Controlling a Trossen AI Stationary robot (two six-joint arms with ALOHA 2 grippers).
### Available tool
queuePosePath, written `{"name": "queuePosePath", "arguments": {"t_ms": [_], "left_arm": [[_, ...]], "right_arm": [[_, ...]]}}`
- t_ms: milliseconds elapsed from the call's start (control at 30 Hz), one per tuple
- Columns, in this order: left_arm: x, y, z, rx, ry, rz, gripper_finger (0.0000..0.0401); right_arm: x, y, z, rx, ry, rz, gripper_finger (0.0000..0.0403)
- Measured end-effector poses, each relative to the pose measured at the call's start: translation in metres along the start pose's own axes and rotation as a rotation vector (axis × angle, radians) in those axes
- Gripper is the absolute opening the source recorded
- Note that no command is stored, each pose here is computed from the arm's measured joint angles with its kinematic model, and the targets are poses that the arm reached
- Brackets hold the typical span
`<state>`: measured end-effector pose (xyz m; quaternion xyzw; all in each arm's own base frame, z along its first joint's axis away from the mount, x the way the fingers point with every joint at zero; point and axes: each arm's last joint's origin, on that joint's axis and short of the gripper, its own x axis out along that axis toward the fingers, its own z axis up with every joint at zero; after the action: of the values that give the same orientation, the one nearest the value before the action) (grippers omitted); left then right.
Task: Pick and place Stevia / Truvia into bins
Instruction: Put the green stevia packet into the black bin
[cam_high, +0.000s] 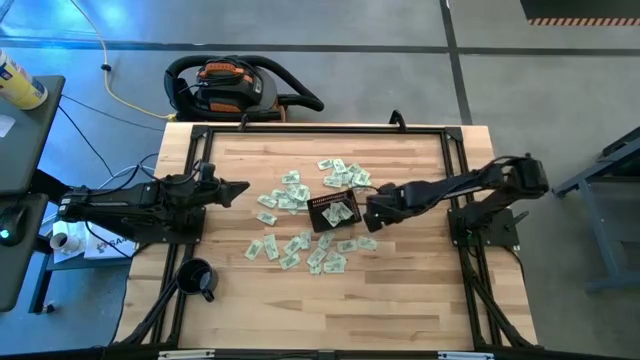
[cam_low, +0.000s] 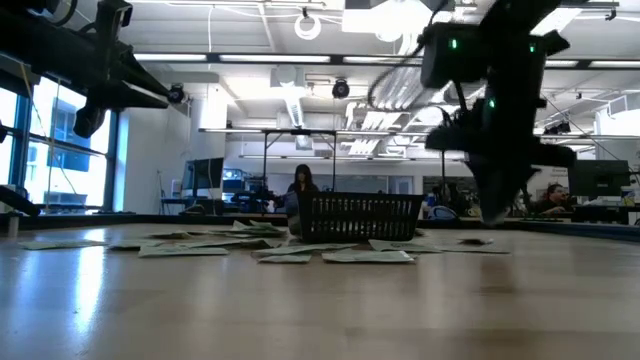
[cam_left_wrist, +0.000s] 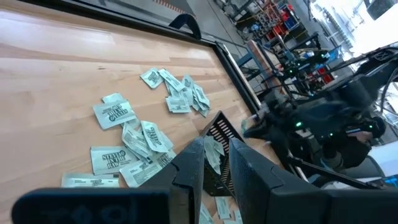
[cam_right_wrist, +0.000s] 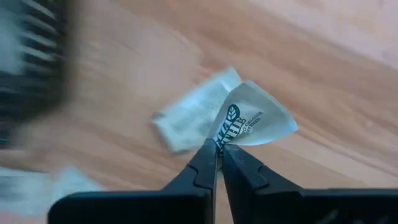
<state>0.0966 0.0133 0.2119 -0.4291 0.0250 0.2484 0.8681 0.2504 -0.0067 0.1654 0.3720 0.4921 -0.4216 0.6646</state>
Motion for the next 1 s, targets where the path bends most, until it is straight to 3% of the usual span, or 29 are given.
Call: {"name": "queuePosePath", "arguments": {"t_ms": [100,267,333,567,700,1000], "left_arm": [[0.0,0.0,0.0,0.0,0.0,0.0,0.0111],[0.0,0.0,0.0,0.005,-0.013,0.009,0.0111],[0.0,0.0,0.0,0.009,-0.016,0.011,0.0111],[0.0,0.0,0.0,0.009,-0.016,0.01,0.0111],[0.0,0.0,0.0,0.005,-0.01,0.006,0.0111],[0.0,-0.001,-0.001,0.003,0.026,-0.019,0.0111]], "right_arm": [[-0.017,0.006,0.009,0.009,-0.064,0.086,0.0006],[-0.04,0.039,0.034,-0.077,-0.17,0.386,0.0004],[-0.04,0.049,0.045,-0.079,-0.192,0.428,0.0005],[-0.004,0.076,0.072,-0.178,-0.028,0.454,0.0011],[-0.004,0.09,0.08,-0.225,-0.034,0.445,0.0022],[-0.032,0.088,0.082,-0.364,-0.008,0.207,0.0168]]}}
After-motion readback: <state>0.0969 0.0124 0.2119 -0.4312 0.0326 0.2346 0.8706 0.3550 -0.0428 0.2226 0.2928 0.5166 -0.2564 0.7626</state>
